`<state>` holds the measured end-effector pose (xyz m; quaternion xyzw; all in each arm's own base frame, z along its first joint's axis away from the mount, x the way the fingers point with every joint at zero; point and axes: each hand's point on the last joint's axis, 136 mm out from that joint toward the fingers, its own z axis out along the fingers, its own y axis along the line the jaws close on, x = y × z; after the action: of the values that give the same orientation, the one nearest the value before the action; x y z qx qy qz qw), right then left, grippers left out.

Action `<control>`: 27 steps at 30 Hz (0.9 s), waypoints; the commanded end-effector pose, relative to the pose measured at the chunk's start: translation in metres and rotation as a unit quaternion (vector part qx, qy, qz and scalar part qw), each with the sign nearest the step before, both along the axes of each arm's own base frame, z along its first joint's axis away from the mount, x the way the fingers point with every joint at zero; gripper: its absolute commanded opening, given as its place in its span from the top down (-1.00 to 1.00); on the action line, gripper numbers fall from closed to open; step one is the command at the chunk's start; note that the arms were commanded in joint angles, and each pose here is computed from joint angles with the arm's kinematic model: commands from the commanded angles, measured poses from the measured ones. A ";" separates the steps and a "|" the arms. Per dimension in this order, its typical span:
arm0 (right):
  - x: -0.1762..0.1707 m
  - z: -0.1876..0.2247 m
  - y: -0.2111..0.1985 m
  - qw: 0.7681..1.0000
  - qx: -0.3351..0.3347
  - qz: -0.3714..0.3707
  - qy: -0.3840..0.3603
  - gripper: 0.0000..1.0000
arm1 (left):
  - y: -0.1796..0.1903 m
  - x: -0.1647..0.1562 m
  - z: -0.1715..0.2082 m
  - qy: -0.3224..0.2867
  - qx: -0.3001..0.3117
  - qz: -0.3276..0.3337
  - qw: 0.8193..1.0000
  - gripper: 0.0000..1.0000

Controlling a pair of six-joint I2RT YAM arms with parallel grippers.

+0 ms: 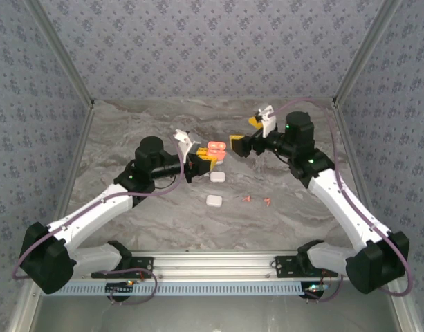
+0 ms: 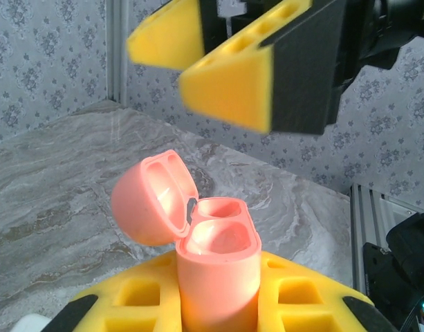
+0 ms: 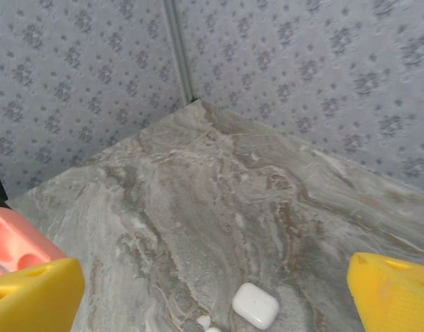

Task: Insert the wireless bluetooth earbuds into the charging case

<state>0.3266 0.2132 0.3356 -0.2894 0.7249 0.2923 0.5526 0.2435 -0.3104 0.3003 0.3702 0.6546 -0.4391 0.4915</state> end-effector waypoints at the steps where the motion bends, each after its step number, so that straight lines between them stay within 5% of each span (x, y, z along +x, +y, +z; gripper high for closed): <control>1: -0.012 0.011 -0.020 0.999 0.014 -0.031 0.007 -0.99 | 0.004 -0.004 0.005 -0.028 -0.004 0.004 1.000 1.00; 11: -0.022 -0.076 -0.053 0.974 -0.006 -0.124 0.188 -1.00 | 0.013 -0.007 -0.007 -0.026 0.003 0.021 0.999 1.00; 18: -0.054 -0.190 -0.044 0.906 -0.073 -0.142 0.393 -0.21 | 0.014 -0.007 -0.010 -0.026 0.006 0.025 0.999 1.00; 27: -0.069 -0.277 -0.050 0.862 -0.150 -0.188 0.447 0.00 | 0.015 -0.008 -0.012 -0.024 0.009 0.027 0.999 1.00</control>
<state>0.2537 0.1714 0.0712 -0.0878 0.9629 0.1938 0.1661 0.2396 -0.2961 0.2796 0.3589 0.6710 -0.4142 0.4994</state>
